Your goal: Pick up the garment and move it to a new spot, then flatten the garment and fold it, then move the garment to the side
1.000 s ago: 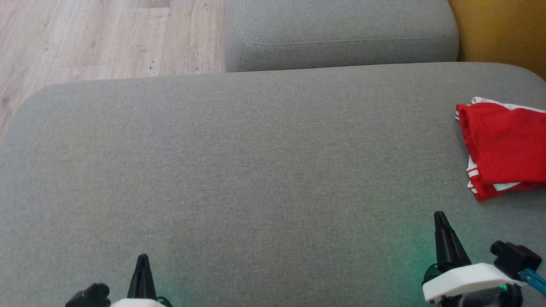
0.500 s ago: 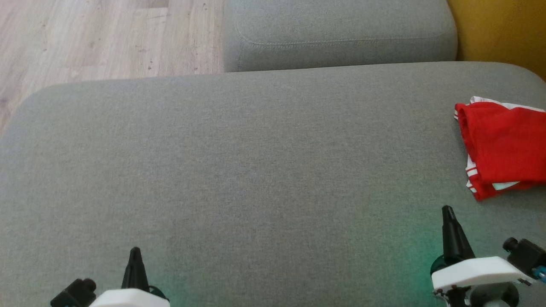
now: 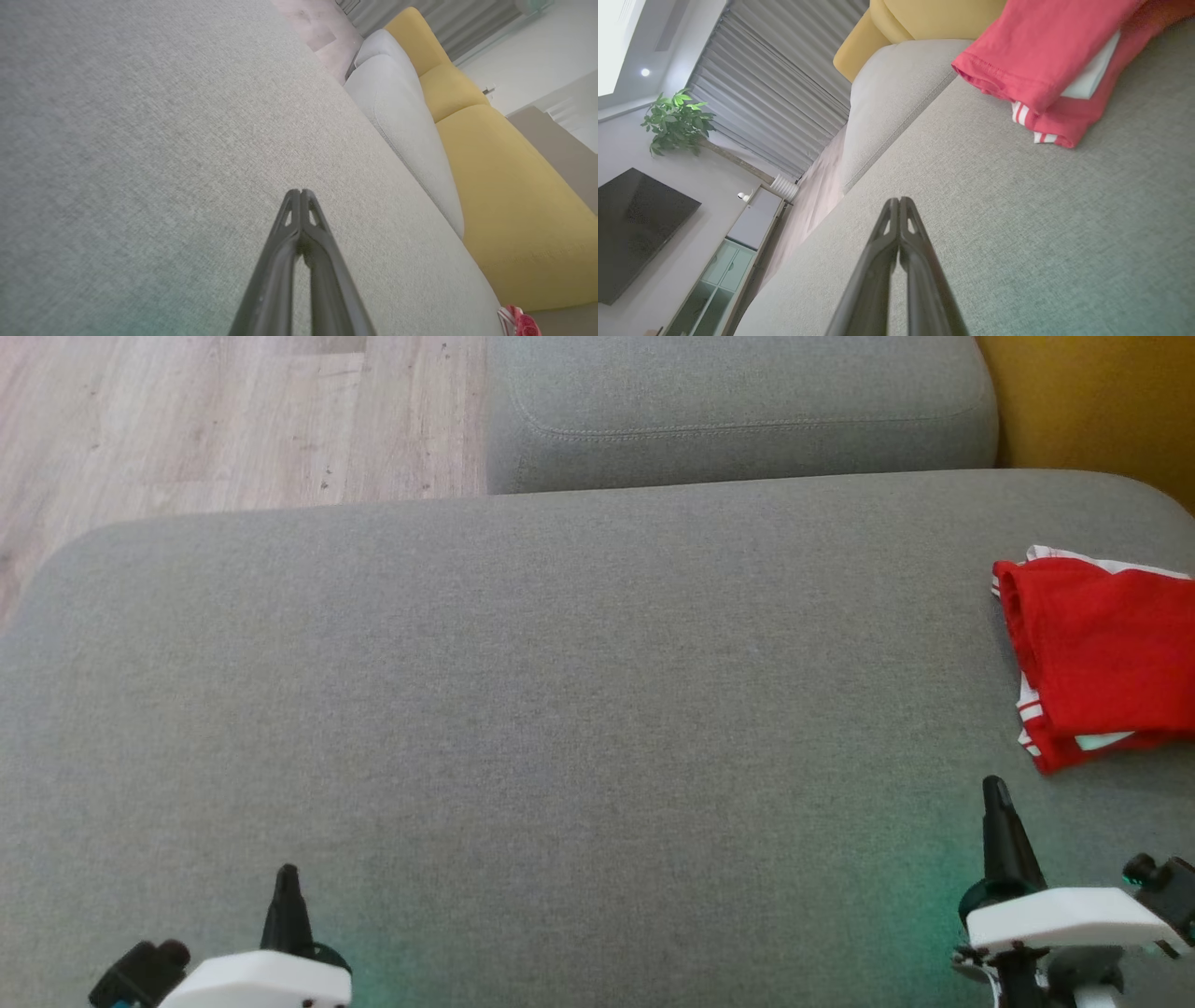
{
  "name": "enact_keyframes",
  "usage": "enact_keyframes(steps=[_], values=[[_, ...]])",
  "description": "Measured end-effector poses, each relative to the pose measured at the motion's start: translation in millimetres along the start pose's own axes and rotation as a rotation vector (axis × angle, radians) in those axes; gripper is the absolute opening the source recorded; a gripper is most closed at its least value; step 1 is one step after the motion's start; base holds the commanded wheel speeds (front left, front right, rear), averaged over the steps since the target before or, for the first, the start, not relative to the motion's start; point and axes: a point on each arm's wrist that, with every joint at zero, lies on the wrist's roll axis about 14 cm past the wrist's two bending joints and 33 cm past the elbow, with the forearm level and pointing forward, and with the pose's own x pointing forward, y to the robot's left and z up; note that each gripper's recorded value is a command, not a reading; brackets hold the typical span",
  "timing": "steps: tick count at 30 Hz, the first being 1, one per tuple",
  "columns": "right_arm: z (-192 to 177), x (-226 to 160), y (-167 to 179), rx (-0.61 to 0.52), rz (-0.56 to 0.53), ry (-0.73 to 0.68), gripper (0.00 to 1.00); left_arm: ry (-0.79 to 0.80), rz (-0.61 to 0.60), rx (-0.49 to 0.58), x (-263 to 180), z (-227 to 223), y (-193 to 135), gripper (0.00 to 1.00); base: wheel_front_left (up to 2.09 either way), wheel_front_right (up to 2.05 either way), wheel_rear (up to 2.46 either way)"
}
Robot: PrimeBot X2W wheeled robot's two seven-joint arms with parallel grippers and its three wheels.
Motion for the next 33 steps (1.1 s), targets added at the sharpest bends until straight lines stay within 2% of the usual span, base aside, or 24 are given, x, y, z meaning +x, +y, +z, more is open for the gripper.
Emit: enact_keyframes(steps=[33], values=[[20.0,8.0,-1.4,0.398,0.000,-0.046,0.00,-0.032,-0.095,-0.348,14.3,27.9,-18.8,0.00,0.00,0.00,0.00]])
